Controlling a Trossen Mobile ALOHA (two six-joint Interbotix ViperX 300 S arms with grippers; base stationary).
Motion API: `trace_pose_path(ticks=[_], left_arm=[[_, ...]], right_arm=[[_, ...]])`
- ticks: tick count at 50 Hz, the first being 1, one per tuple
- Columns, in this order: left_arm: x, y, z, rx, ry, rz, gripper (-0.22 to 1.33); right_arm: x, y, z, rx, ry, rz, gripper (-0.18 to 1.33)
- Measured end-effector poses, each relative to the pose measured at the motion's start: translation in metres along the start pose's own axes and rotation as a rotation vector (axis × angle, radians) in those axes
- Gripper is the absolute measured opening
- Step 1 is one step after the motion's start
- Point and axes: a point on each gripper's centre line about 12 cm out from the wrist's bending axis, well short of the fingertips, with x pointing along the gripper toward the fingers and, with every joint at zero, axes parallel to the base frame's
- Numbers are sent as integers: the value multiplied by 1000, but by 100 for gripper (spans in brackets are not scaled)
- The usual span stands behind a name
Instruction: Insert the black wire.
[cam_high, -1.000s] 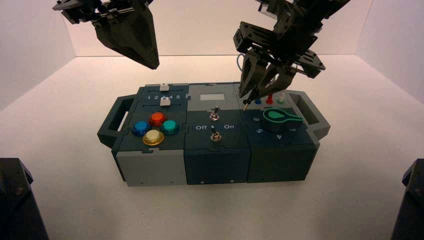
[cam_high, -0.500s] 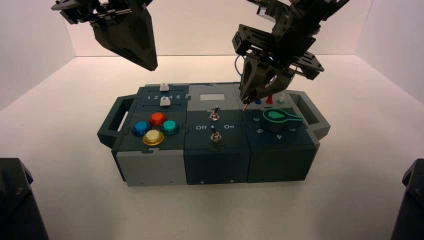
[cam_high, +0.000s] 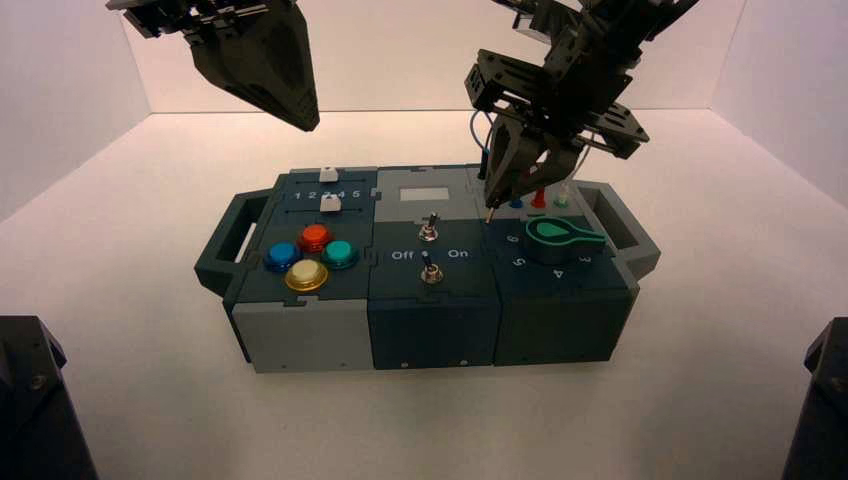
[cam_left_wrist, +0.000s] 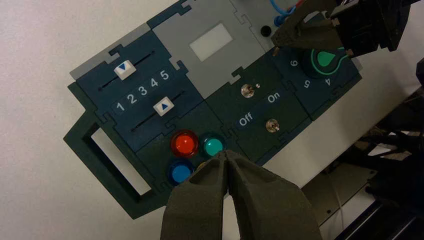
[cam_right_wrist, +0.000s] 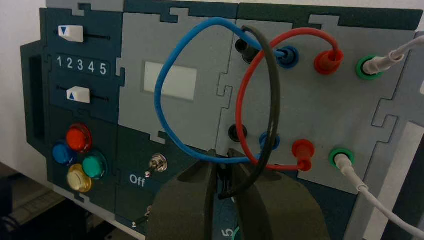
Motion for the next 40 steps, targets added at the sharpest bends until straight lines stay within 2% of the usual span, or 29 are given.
trace_pose_path(ticks=[26, 40], left_arm=[[1, 0, 1, 1, 7, 2, -16], [0, -1, 2, 3, 8, 1, -16]], right_arm=[[-2, 0, 2, -99, -22, -27, 10], [-21, 10, 12, -140, -99, 1, 10]])
